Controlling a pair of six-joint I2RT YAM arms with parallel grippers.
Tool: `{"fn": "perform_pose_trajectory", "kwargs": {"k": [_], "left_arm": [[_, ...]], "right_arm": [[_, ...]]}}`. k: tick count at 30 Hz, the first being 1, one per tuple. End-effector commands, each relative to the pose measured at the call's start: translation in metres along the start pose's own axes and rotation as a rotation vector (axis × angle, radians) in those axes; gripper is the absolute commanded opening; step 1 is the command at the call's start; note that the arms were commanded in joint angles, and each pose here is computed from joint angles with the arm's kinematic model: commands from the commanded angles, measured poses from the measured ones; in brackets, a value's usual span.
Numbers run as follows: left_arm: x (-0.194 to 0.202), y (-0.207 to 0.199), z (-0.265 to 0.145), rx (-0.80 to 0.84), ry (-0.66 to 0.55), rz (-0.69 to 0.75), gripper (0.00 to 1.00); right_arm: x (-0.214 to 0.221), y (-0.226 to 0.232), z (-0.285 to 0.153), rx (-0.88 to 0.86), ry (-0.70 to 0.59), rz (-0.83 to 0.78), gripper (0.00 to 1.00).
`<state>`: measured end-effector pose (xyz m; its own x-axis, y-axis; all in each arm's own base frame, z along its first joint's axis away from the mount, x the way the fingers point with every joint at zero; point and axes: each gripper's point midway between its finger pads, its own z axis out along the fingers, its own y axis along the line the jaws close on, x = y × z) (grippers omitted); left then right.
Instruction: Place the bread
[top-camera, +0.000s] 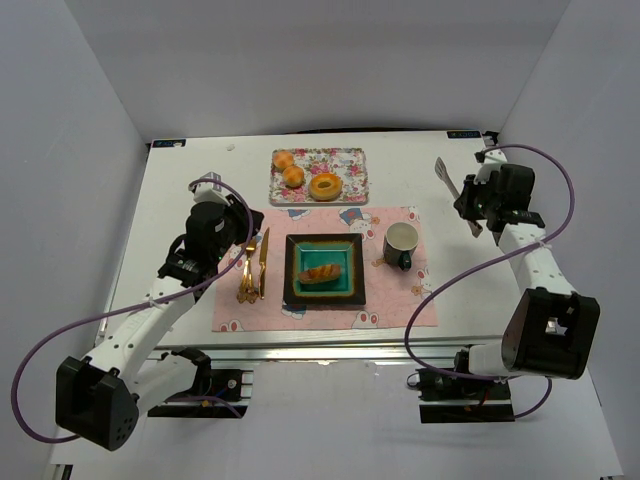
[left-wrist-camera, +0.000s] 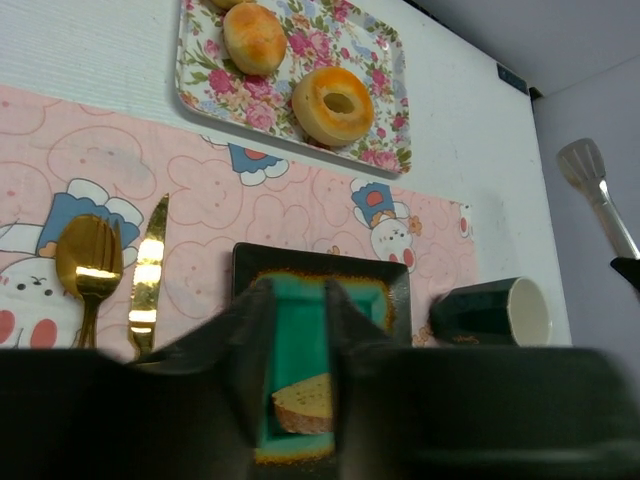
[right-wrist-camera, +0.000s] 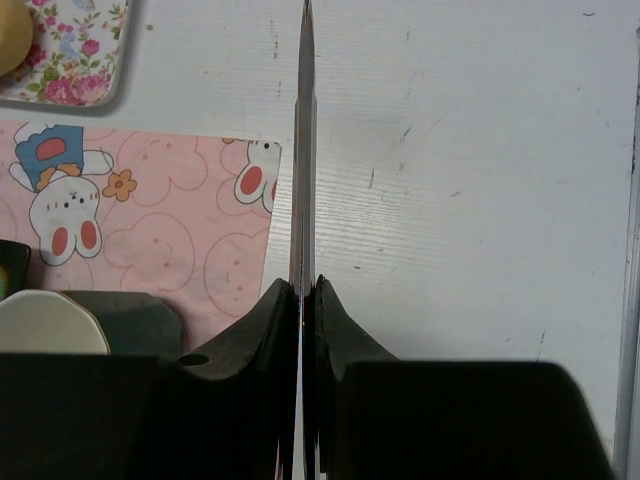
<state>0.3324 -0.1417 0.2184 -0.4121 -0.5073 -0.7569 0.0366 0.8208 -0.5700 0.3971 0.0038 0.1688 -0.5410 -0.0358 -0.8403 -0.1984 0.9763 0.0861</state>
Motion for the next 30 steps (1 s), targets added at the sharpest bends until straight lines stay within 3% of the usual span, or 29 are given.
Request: {"fn": "perform_pose_trajectory", "kwargs": {"k": [1, 3, 8, 30], "left_arm": [[-0.015, -0.010, -0.002, 0.024, -0.032, -0.006, 0.43], [-0.016, -0.010, -0.004, 0.021, -0.036, -0.007, 0.64], [-0.017, -0.007, -0.005, 0.007, -0.041, -0.003, 0.81], [-0.017, -0.006, -0.005, 0.001, -0.041, 0.003, 0.86]], "right_arm": [[-0.013, -0.002, 0.004, -0.006, -0.068, 0.001, 0.00], [-0.008, -0.004, 0.007, 0.000, -0.065, 0.000, 0.00], [-0.001, -0.009, 0.011, 0.012, -0.054, 0.004, 0.00], [0.014, -0.014, 0.013, 0.025, -0.032, 0.004, 0.00]]}}
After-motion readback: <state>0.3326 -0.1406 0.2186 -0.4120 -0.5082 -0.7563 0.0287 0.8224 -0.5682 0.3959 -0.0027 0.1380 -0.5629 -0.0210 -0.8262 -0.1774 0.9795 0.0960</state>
